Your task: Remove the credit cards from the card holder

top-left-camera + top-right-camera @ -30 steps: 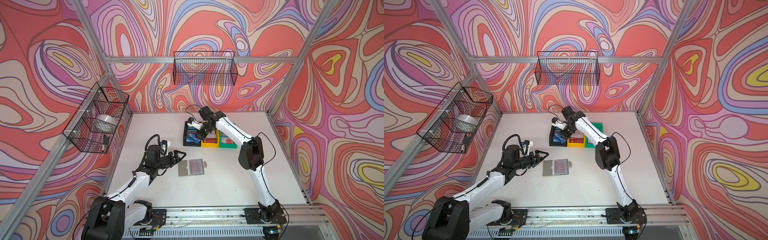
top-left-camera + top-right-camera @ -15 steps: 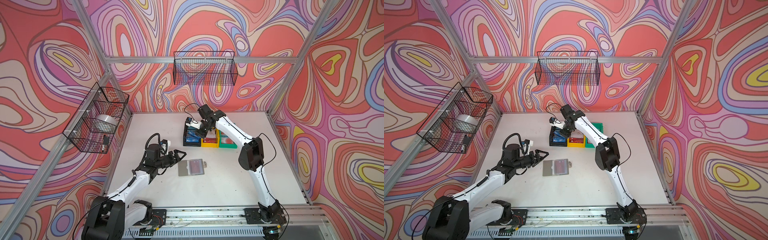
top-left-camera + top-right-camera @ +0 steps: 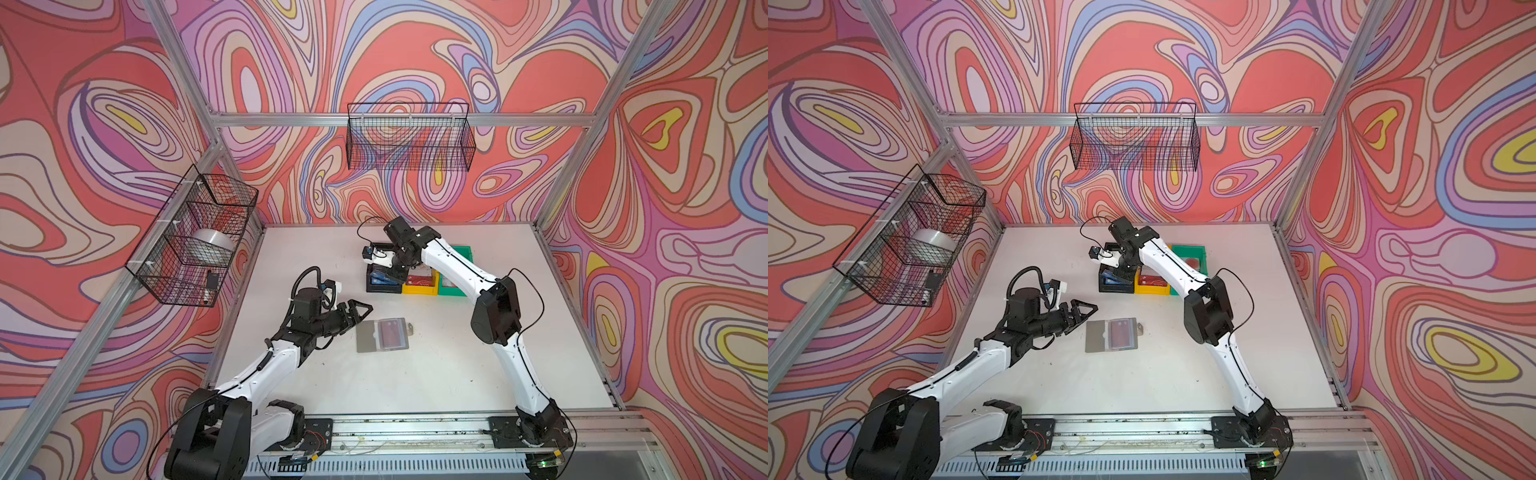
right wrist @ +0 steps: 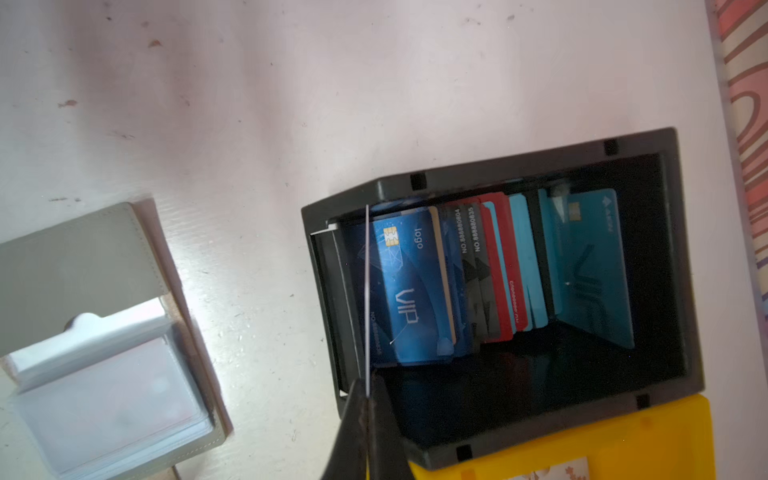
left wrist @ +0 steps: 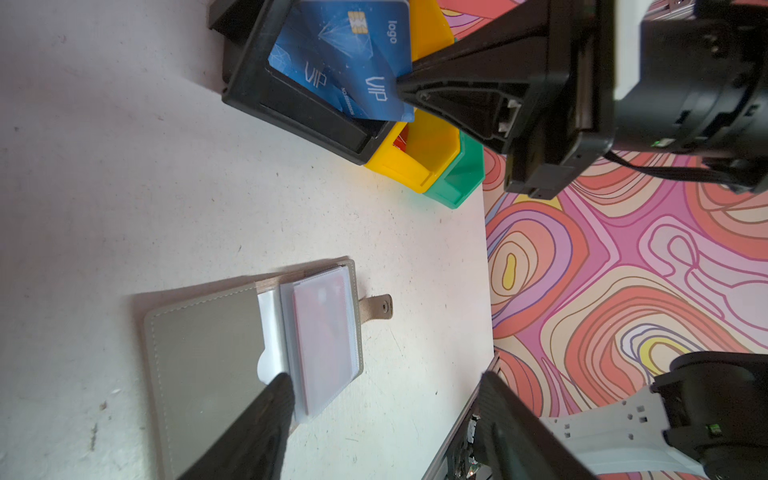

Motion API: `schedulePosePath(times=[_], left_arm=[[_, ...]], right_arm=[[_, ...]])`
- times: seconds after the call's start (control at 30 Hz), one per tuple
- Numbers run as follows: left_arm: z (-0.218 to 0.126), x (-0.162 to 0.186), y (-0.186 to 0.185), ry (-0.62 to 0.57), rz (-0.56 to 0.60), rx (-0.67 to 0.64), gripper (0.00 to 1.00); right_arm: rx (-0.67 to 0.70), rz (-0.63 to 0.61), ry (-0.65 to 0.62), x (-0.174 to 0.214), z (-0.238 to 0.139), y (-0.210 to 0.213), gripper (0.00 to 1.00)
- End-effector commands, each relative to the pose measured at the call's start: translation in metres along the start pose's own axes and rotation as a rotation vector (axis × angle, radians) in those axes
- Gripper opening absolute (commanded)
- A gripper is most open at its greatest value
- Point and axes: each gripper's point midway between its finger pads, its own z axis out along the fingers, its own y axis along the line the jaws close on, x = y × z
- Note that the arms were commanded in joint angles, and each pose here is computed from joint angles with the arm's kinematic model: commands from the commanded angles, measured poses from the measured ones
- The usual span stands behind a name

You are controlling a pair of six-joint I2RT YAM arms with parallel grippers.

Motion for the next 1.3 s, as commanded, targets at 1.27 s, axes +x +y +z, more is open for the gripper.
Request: schedulePosePath(times=[1.27], left_arm=[[-0.001, -0.001, 0.007, -0.003, 0.008, -0.016, 0.73]], right_arm=[[0.307, 0.076, -0.036, -0.009, -0.010, -0.043, 0.39]])
